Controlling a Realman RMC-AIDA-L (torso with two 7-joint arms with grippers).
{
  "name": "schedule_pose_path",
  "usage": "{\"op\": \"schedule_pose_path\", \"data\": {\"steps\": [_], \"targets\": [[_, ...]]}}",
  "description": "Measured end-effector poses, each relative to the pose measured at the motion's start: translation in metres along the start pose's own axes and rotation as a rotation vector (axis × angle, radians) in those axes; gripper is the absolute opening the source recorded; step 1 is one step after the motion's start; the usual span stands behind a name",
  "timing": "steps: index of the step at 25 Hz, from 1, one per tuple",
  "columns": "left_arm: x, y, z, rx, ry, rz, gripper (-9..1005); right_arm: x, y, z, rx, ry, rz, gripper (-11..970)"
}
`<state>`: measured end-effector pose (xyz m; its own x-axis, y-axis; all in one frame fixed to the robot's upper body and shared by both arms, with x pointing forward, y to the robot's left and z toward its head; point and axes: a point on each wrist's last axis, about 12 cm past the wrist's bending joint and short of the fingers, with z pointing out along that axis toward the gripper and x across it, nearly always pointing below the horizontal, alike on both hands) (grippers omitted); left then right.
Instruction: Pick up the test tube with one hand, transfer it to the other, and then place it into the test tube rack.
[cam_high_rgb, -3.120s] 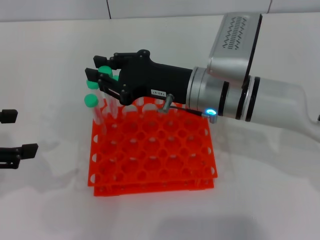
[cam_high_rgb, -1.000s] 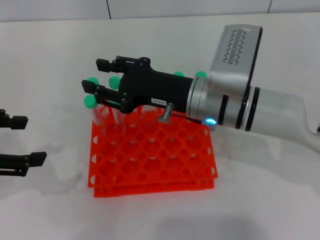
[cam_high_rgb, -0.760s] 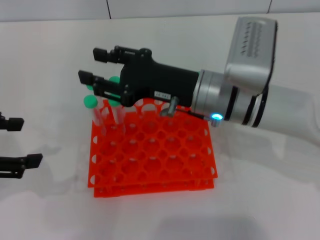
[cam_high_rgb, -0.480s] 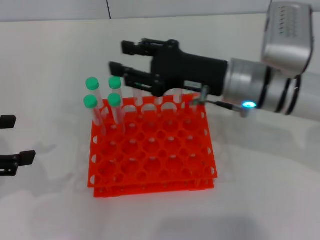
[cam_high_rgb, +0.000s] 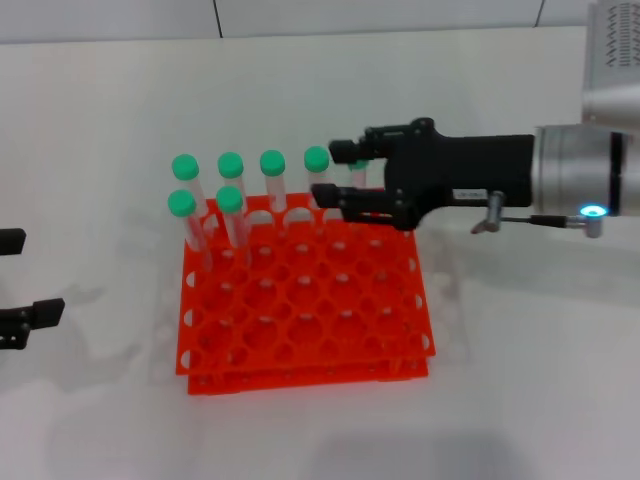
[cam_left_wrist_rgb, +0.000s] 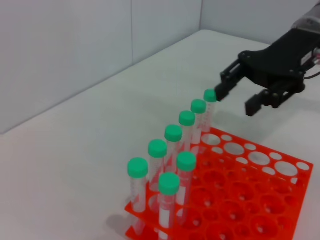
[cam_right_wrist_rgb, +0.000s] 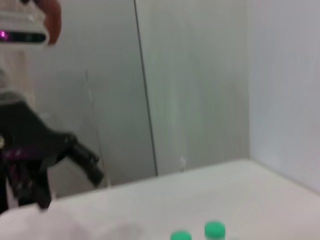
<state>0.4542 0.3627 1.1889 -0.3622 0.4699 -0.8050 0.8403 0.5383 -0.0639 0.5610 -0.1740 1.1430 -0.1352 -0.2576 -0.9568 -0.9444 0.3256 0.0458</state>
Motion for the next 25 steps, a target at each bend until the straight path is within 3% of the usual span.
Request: {"op": "schedule_pose_path", "data": {"steps": [14, 25], "targets": [[0.005, 0.002, -0.005, -0.026, -0.017, -0.004, 888, 0.005, -0.004, -0.048, -0.011, 0.145, 0.048, 526], [0.011, 0.005, 0.0, -0.024, -0.039, -0.011, 888, 0.025, -0.003, -0.062, 0.024, 0.201, 0.086, 527]]}}
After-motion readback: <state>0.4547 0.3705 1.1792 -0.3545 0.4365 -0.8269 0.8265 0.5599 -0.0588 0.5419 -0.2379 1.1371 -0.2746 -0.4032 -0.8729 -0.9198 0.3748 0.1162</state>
